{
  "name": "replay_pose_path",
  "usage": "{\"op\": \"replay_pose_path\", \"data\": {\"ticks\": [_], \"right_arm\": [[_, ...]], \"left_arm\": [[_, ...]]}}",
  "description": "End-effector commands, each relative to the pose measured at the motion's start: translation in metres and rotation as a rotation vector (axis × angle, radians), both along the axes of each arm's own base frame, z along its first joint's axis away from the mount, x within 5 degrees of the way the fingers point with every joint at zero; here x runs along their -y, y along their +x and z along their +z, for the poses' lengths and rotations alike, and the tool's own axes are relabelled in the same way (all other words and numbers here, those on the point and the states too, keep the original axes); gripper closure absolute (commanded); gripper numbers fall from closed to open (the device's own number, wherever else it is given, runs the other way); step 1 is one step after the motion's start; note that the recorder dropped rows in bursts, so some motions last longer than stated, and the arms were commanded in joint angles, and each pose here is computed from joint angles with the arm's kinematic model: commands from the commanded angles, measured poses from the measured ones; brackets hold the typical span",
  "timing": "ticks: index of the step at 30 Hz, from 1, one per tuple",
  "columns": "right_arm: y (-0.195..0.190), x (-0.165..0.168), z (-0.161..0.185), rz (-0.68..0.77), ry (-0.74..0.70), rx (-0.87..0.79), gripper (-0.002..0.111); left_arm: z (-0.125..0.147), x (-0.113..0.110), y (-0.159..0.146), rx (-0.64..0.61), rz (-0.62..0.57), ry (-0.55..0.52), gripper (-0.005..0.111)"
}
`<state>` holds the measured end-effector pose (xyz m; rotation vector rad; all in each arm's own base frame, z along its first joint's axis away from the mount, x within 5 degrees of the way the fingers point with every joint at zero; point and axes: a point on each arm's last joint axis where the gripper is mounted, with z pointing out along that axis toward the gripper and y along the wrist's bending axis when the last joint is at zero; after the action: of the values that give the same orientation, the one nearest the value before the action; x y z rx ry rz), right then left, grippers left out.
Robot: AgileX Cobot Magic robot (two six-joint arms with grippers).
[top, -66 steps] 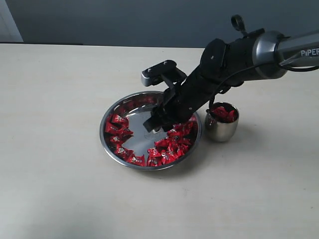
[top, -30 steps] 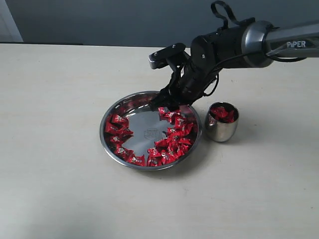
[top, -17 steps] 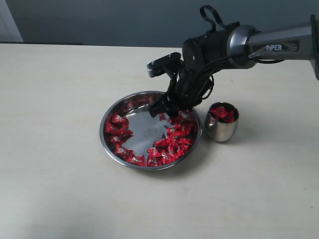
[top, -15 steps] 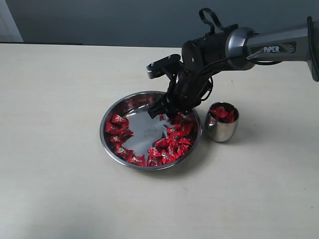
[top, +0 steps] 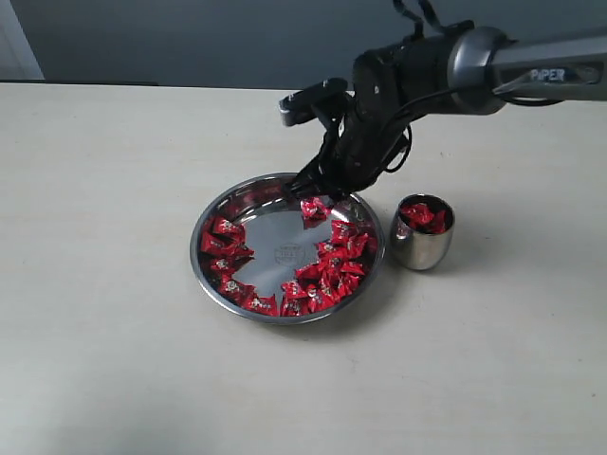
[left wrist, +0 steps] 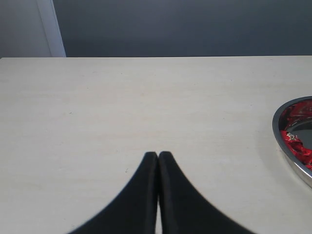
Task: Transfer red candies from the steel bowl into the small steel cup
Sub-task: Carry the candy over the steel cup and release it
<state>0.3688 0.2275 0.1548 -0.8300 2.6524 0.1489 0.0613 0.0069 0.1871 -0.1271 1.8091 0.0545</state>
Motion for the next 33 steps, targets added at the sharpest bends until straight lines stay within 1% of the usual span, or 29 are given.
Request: {"op": "replay_pose_path", "data": {"ticks": [1,4,7,14,23,29,33], "right_arm": [[-0.012,0.009,0.056,0.002,0.021,0.046,0.109],[-0.028,0.02,0.087,0.007,-0.001,0.037,0.109],[-0.041,0.033,0.096,-0.019,-0.027,0.055,0.109],[-0.057,0.06,0.079,-0.115,-0.165,0.09,0.109],[-0.042,0.095,0.073,-0.247,-0.138,0.069,0.109],[-0.041,0.1,0.069,-0.234,-0.143,0.025,0.109],[-0.044,0.093,0.062,-0.157,-0.106,-0.037,0.109]], "left_arm": [[0.0,0.0,0.0,0.008,-0.005,0.001,0.106],[0.0,0.0,0.0,0.008,-0.005,0.001,0.106],[0.0,0.0,0.0,0.008,-0.005,0.001,0.106],[0.0,0.0,0.0,0.008,-0.005,0.001,0.106],[0.0,0.0,0.0,0.008,-0.005,0.001,0.106],[0.0,0.0,0.0,0.008,-0.005,0.001,0.106],[0.0,0.0,0.0,0.008,-0.005,0.001,0.106]]}}
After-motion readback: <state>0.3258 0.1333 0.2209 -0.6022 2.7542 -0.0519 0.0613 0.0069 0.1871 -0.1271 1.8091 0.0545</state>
